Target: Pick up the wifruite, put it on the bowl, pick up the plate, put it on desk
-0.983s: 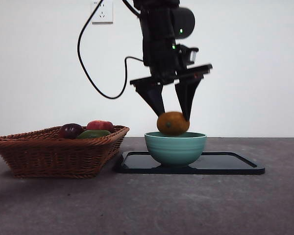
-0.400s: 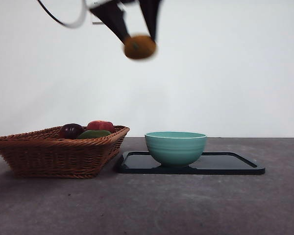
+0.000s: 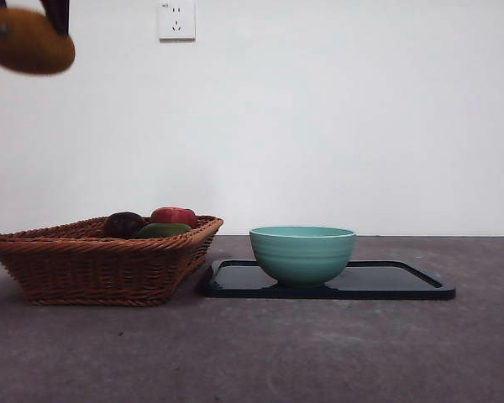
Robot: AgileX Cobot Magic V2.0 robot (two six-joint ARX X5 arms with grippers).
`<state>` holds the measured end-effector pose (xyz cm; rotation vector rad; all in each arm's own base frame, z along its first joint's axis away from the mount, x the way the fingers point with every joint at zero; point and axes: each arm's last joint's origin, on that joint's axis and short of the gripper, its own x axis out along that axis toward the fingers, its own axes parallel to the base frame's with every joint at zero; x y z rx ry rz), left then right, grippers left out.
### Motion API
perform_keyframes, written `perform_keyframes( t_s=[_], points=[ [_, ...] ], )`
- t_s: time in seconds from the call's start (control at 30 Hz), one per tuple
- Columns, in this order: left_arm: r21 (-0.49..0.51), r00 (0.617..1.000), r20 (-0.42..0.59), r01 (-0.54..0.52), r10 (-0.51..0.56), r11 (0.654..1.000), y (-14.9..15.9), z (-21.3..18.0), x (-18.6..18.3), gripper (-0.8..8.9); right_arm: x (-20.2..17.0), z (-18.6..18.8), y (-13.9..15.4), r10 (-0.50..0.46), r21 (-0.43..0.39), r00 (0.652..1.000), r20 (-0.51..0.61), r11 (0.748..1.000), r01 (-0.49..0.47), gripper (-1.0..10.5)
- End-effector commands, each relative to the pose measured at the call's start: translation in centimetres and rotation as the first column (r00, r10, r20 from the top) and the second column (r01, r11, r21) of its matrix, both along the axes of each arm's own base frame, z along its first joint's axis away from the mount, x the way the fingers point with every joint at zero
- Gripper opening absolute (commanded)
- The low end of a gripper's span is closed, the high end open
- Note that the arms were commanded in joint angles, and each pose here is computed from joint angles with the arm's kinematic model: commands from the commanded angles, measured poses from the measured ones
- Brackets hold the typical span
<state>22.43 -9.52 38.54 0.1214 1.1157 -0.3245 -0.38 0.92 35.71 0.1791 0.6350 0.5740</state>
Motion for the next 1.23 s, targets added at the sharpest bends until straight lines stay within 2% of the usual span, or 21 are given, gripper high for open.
perform_keyframes(
  t_s=[0.03, 0.13, 0.37, 0.7, 1.23],
  points=[
    [-0.033, 0.998, 0.035, -0.051, 0.052, 0.998, 0.2, -1.7, 1.0, 2.76, -0.1, 0.3, 0.1, 0.022, 0.035, 1.000, -0.002, 0.999, -0.022, 5.6],
    [-0.025, 0.996, -0.001, -0.094, 0.094, 0.995, 0.3, -4.8, 2.7, 2.76, -0.2, 0.3, 0.1, 0.036, 0.047, 0.999, -0.008, 0.998, -0.035, 5.6],
    [-0.037, 0.996, 0.015, -0.092, 0.093, 0.995, -1.4, -9.0, 7.6, 2.76, -0.2, 0.3, 0.1, 0.036, 0.044, 0.999, -0.005, 0.998, -0.036, 5.6],
    [-0.019, 0.992, -0.094, -0.088, 0.086, 0.996, -2.9, -15.1, 11.5, 2.76, -0.2, 0.3, 0.1, 0.033, 0.039, 0.999, -0.002, 0.999, -0.033, 5.6],
    [0.005, 0.986, -0.144, -0.088, 0.088, 0.996, -3.0, -16.5, 11.8, 2.80, -0.2, 0.3, 0.1, 0.040, 0.027, 0.999, 0.009, 0.999, -0.040, 5.6]
  ],
)
